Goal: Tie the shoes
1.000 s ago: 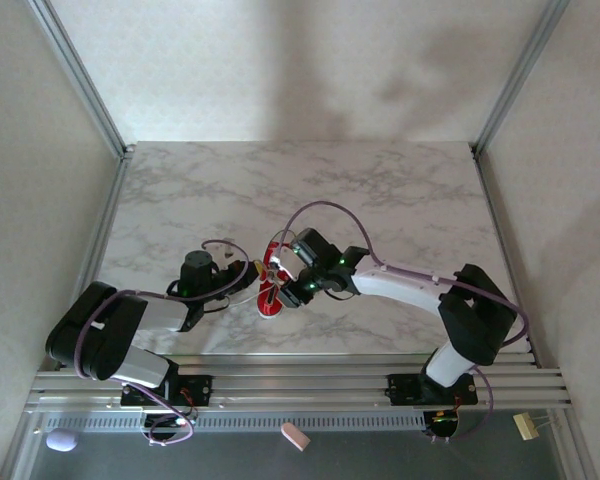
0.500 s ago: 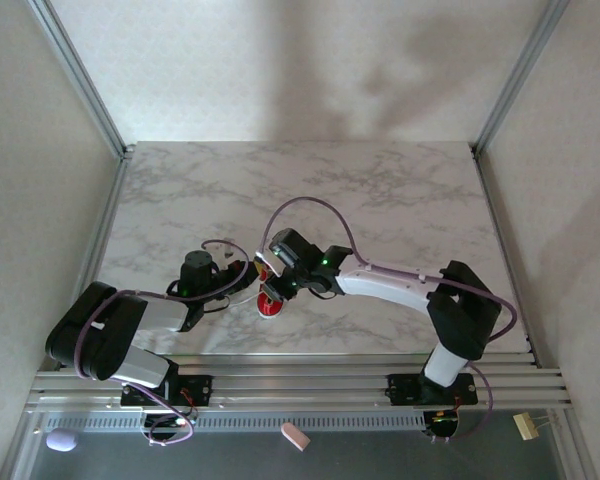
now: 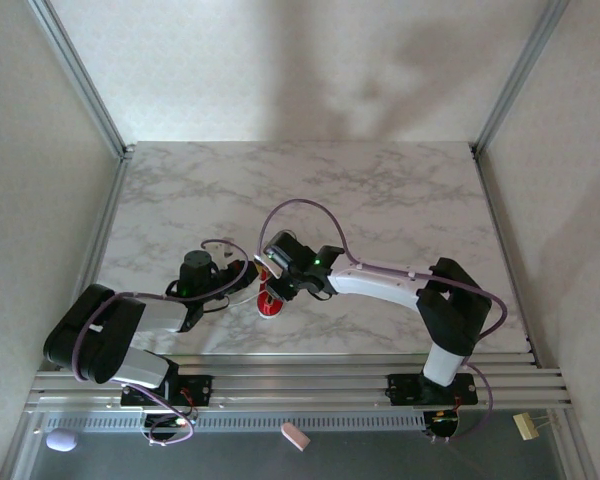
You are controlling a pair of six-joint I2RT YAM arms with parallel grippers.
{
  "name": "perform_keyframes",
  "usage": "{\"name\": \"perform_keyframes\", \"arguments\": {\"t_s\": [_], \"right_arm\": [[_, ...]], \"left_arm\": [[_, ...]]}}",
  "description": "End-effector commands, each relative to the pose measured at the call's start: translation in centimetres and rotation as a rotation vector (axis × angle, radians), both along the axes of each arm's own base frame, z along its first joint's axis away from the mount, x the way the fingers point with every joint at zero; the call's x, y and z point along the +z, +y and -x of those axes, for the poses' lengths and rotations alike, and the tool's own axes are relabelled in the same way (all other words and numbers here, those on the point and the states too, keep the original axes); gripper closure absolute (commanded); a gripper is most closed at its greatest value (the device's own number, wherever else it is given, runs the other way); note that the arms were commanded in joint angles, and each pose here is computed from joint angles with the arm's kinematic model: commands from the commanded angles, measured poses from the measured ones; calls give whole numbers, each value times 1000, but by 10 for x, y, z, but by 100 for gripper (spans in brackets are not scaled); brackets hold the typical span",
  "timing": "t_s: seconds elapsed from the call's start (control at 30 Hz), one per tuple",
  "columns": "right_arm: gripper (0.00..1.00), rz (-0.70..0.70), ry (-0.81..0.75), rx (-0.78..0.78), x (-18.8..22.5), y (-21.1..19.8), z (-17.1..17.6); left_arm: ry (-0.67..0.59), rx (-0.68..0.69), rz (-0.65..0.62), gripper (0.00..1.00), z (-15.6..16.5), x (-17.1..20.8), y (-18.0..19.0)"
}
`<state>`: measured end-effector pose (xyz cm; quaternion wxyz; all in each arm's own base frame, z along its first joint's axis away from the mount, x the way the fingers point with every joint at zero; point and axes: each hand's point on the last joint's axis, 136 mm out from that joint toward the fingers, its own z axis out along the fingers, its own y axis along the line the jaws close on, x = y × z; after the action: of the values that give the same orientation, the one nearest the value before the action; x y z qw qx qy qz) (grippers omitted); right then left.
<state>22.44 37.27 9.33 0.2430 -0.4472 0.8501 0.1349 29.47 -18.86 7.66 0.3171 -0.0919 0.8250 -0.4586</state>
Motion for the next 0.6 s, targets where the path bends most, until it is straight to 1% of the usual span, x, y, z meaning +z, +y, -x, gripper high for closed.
{"name": "perform_keyframes", "arguments": {"t_s": [0.0, 0.1, 0.33, 0.4, 0.47, 0.57], "right_arm": [[68, 14, -10, -9, 0, 0, 0], [73, 17, -10, -13, -1, 0, 0], [93, 16, -23, -21, -1, -8, 2], [97, 5, -31, -17, 2, -11, 4], [100, -12, -33, -8, 4, -13, 7], [100, -44, -22, 15, 4, -15, 12]], "left_arm": [[-28, -10, -9, 100, 1, 4, -1], [-28, -7, -9, 100, 1, 4, -1], [-24, 9, -12, 100, 1, 2, 3], [-23, 18, -13, 100, 0, 2, 6], [-20, 29, -18, 100, 0, 0, 9], [-12, 49, -26, 100, -2, -2, 13]]}}
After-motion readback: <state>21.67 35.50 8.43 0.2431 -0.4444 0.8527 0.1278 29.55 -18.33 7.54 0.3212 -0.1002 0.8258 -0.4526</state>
